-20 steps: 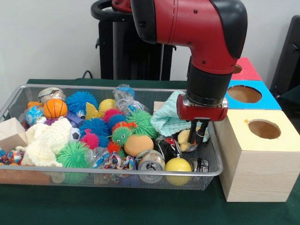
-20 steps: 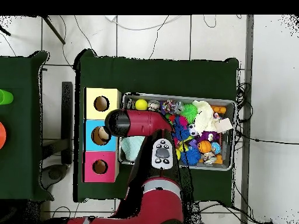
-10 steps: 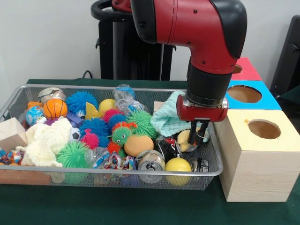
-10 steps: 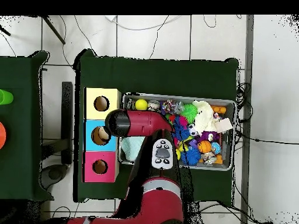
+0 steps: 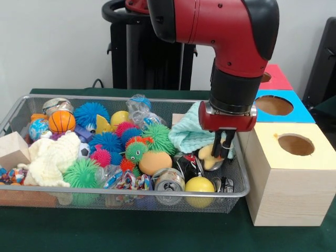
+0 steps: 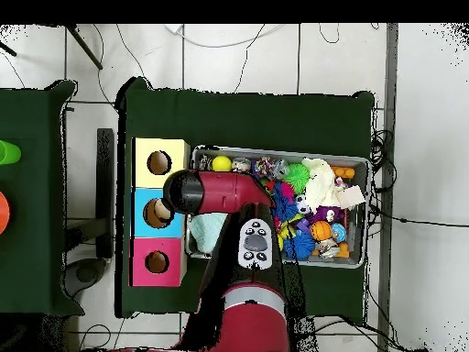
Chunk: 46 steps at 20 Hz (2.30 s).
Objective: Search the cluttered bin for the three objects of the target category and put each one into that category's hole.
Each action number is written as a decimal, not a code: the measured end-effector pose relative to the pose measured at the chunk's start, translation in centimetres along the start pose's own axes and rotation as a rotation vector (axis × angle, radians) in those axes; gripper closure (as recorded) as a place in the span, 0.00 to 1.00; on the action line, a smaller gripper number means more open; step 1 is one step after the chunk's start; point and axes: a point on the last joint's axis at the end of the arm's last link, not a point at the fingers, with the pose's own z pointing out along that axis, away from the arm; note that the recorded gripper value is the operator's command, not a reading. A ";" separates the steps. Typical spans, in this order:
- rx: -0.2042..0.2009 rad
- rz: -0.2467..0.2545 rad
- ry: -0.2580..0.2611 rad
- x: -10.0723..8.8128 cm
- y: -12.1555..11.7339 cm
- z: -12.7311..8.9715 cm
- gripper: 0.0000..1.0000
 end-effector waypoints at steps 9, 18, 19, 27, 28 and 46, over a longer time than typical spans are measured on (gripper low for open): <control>-0.022 0.008 0.155 -0.5 -0.5 -5.7 1.00; -0.023 0.024 0.160 -2.4 -1.9 -10.2 1.00; -0.022 0.027 0.156 -2.6 -2.2 -10.4 1.00; -0.018 0.050 0.135 -3.1 -4.0 -11.6 1.00; -0.018 0.052 0.133 -3.1 -4.2 -11.7 1.00; -0.006 0.009 0.050 -4.3 -1.6 -19.3 1.00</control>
